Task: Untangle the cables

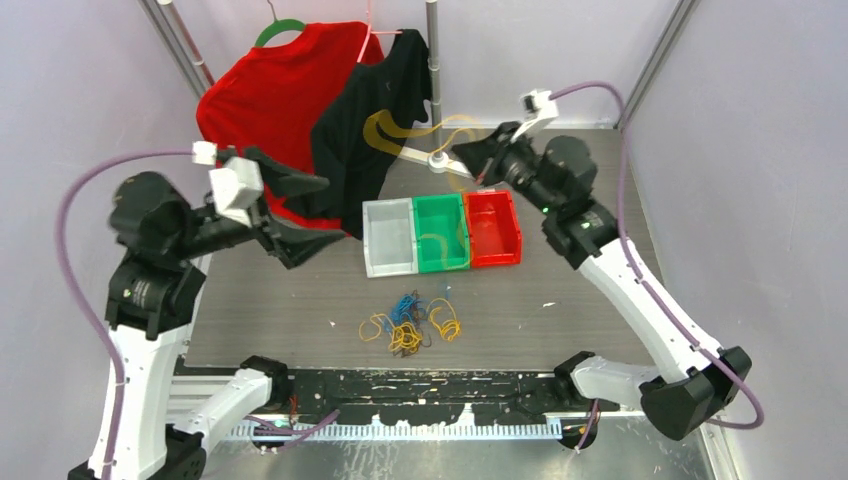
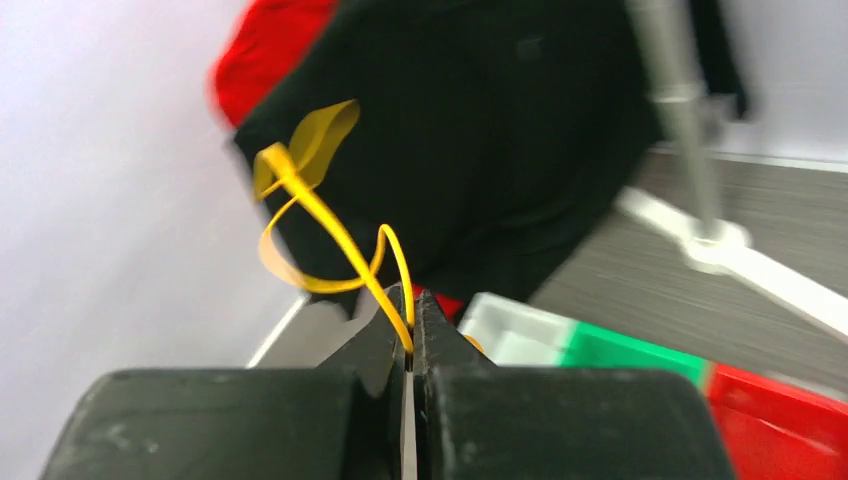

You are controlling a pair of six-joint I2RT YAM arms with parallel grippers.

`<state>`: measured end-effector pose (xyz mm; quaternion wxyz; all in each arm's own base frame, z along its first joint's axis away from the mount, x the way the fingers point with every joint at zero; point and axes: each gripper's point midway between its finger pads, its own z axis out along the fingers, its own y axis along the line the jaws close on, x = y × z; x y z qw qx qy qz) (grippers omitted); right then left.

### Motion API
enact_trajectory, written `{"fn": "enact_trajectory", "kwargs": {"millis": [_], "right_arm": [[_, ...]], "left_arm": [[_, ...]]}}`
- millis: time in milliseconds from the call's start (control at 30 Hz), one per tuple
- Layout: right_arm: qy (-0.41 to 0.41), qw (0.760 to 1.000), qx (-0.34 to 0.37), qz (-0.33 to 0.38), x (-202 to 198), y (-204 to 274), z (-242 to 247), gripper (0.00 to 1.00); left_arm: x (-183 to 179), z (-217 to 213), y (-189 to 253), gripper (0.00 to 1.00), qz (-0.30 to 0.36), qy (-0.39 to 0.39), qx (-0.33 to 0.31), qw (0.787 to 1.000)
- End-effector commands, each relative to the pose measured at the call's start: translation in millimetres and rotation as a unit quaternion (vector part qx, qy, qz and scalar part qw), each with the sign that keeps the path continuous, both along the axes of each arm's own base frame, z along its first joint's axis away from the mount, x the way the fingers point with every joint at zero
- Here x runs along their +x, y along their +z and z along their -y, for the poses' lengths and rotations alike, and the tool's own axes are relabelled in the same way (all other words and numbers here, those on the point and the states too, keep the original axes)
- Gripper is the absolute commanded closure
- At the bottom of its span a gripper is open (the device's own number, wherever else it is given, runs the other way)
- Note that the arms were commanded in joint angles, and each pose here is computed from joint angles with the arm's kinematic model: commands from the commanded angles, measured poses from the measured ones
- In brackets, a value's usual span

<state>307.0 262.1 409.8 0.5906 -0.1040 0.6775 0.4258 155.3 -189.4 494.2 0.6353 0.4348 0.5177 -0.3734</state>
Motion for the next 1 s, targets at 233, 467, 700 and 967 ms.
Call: {"fn": "enact_trajectory", "kwargs": {"millis": [233,467,700,967], "right_arm": [[-0.211,0.975,-0.044,-0.054,46,-18,125,0.99],[-0.237,0.968,-0.021,-0.079,67,-34,137,0.99],[-0.238,0.967,-0.015,-0.084,79,-38,135,0.99],[-0.245,0.963,-0.041,-0.108,87,-83,136,0.99]], "left_arm": [[10,-28,-119,0.04,-0.029,0.044,0.181,0.982],[5,-39,-140,0.00,-0.046,0.064,0.216,0.973],[2,-43,-143,0.00,-0.037,0.073,0.218,0.973],[3,-43,-140,0.00,-0.032,0.077,0.214,0.973]]}}
